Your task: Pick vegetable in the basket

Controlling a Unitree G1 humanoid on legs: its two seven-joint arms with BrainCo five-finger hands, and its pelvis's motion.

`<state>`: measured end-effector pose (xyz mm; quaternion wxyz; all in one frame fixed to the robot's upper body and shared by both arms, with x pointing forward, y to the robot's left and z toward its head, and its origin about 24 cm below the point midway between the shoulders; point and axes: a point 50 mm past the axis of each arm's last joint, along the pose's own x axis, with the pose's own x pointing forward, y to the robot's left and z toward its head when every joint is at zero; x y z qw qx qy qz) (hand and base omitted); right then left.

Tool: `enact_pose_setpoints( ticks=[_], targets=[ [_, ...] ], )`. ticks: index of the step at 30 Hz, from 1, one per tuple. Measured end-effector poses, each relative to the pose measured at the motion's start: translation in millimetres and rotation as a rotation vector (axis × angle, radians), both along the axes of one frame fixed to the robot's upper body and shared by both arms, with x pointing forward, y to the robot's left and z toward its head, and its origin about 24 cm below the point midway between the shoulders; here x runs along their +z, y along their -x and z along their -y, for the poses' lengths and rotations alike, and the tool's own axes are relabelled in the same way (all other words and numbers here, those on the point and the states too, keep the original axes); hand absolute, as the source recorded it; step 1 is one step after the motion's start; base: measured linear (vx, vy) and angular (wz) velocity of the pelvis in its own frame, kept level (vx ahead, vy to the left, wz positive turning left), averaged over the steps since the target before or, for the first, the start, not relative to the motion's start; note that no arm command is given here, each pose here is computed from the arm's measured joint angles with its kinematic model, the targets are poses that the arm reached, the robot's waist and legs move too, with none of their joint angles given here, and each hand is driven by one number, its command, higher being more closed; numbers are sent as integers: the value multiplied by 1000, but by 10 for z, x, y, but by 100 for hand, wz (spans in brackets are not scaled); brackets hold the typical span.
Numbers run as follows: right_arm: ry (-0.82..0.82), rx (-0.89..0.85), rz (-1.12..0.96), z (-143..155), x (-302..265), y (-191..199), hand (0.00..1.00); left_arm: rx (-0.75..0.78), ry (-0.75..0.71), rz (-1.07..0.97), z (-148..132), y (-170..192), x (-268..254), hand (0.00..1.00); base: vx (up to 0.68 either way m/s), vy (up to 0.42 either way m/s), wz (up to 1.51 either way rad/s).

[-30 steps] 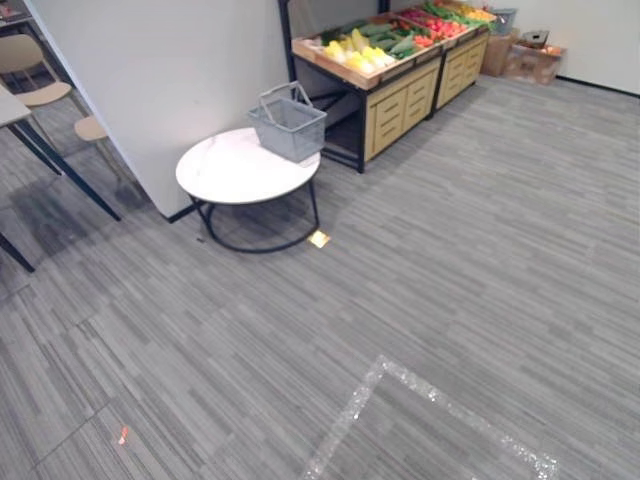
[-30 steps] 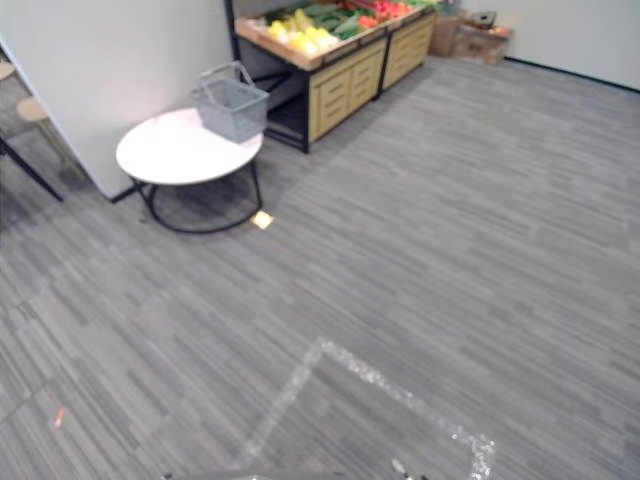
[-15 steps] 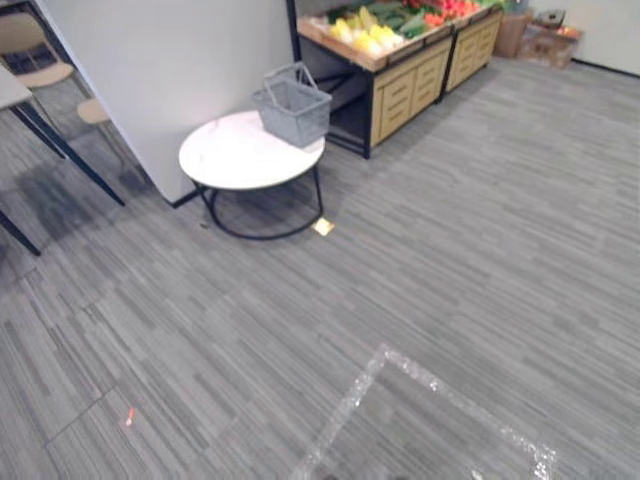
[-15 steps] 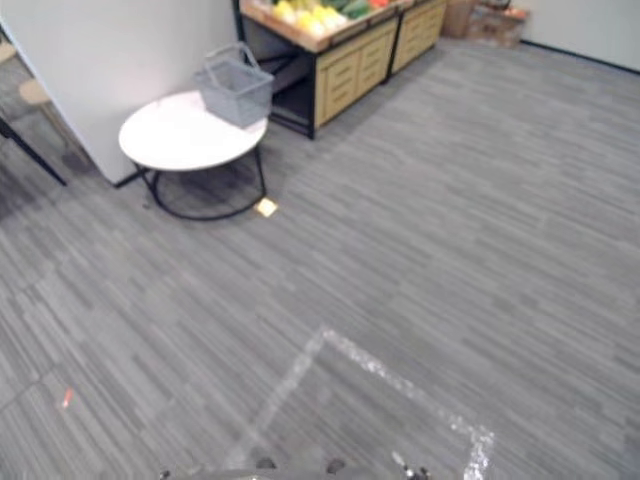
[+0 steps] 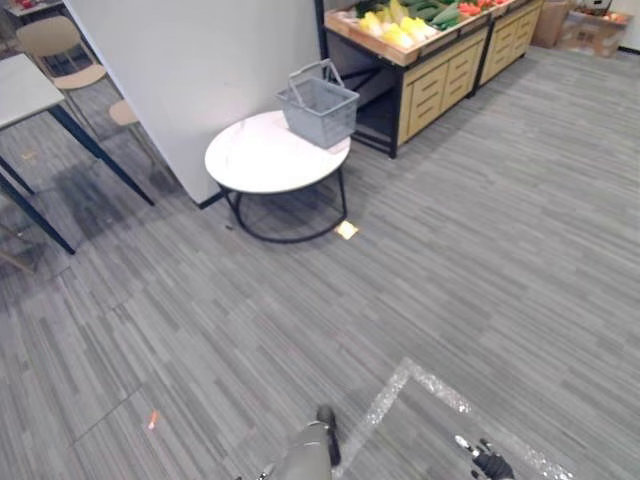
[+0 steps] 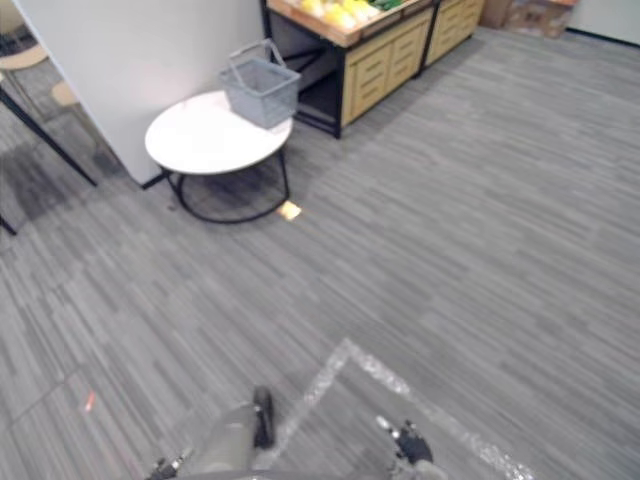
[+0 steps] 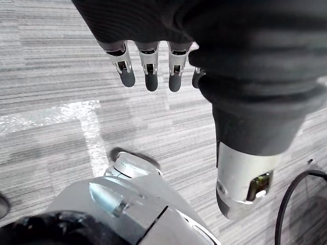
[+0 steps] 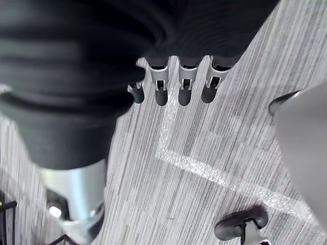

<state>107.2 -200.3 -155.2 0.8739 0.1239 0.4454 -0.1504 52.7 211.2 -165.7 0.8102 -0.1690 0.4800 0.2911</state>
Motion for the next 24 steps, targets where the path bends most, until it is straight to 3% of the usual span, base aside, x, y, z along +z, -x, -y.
enact_pose_setpoints(
  ticks=[3, 13, 18, 24],
  targets=[
    [-69, -79, -2, -135, -37, 13, 0, -11, -31, -38, -123, 94, 1, 0, 729, 426, -19],
    [-52, -232, -77, 145, -90, 458, 0, -169, -31, -37, -64, -44, 3, 0, 546, 203, 6],
    [-38, -239, -117, 111, -109, 628, 0, -174, 17, 81, 221, -456, 45, 0, 471, -111, 56],
    [11, -90, -108, 160, -79, 477, 0, -101, 51, 77, 308, -431, 23, 0, 656, -329, 22]
  ],
)
